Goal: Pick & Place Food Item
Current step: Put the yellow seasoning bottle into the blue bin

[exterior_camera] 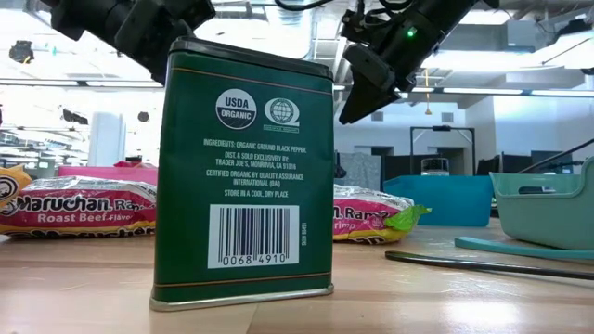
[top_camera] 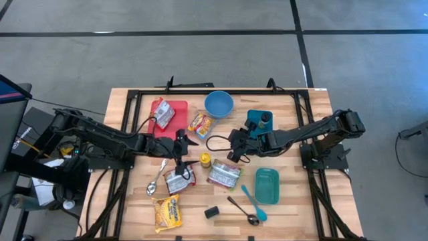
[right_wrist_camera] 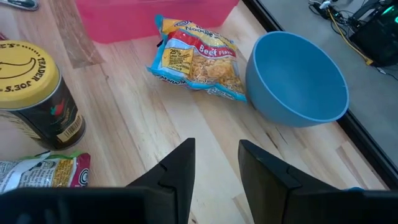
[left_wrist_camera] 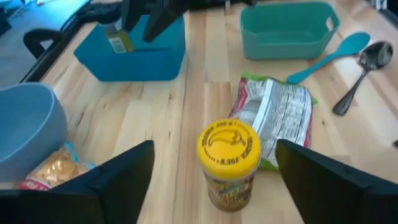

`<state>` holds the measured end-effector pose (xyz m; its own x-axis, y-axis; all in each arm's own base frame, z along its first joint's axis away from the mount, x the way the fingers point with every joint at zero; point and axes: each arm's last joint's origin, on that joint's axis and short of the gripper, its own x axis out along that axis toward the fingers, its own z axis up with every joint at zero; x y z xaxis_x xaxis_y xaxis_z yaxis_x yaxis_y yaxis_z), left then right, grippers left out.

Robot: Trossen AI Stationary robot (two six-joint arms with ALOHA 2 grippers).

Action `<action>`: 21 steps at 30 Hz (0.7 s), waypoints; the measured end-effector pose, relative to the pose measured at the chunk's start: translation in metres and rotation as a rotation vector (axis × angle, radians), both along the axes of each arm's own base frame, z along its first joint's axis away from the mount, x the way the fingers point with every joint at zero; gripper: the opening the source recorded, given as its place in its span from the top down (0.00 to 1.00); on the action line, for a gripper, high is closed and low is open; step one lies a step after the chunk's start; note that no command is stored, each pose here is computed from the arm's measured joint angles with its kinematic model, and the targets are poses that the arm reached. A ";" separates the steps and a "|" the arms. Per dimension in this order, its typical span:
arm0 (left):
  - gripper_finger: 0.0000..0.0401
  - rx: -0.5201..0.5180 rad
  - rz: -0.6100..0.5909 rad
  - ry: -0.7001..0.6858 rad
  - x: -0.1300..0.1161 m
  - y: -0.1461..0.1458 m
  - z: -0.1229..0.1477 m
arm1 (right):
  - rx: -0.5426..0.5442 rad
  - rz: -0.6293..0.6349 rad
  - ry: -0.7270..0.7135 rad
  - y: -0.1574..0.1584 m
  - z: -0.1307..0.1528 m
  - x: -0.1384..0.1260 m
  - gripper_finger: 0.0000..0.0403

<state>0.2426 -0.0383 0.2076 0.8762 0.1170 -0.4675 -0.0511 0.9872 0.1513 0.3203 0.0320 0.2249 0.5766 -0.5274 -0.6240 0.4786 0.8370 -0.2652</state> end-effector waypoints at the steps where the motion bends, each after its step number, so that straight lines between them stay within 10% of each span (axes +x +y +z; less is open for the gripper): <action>1: 0.15 -0.003 0.002 0.002 0.000 0.000 -0.001 | 0.000 0.000 0.000 0.000 0.000 0.000 0.71; 21: 0.11 -0.117 0.086 0.071 -0.002 0.002 -0.032 | 0.000 0.001 0.000 0.000 0.000 0.000 0.71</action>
